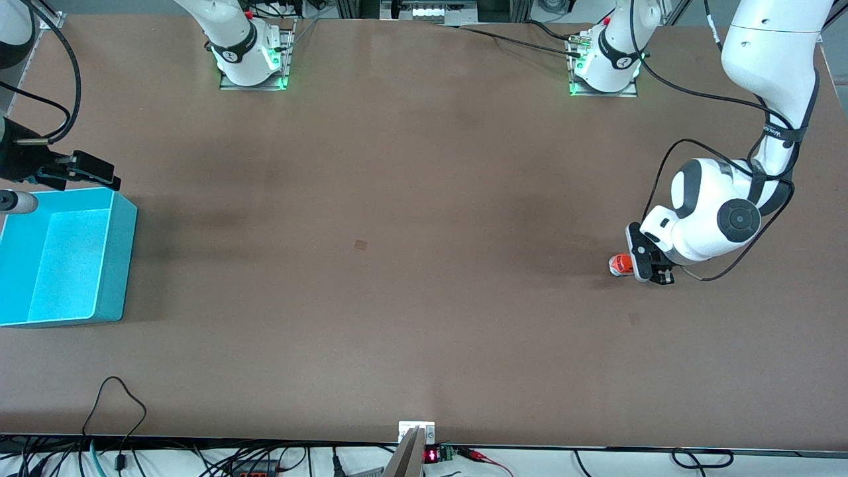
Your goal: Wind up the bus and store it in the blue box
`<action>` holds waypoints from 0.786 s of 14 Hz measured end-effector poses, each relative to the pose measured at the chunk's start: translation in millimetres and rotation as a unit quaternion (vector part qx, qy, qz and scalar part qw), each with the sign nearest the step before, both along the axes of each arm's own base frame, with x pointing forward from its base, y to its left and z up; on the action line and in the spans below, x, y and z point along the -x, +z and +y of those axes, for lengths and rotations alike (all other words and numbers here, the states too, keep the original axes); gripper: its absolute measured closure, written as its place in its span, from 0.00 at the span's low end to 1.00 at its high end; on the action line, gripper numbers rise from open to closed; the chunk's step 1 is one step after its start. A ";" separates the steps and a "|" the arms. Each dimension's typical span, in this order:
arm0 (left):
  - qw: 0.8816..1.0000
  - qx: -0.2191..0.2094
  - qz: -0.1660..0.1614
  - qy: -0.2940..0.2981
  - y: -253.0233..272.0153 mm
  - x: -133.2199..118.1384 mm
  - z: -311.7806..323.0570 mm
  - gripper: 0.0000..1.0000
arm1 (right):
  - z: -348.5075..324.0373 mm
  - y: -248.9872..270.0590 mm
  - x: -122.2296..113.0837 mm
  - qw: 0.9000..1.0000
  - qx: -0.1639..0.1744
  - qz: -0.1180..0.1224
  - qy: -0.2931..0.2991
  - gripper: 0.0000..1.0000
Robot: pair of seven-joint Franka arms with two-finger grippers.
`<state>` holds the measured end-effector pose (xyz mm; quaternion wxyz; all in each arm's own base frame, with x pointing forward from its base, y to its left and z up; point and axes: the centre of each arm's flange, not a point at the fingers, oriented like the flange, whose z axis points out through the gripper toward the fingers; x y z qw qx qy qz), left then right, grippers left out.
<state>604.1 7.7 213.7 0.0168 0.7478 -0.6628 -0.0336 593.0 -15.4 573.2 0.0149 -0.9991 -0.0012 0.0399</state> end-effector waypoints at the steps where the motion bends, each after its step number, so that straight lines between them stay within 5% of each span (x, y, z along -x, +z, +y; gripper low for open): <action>1: 1.000 0.000 0.000 -0.005 0.0 0.1 6.1 0.54 | 1.5 -0.1 -0.5 1.000 0.000 0.000 0.001 0.00; 11: 1.000 0.004 -0.004 -0.007 -0.4 -0.4 129.3 0.54 | 1.9 0.6 -0.6 1.000 0.000 -0.001 0.002 0.00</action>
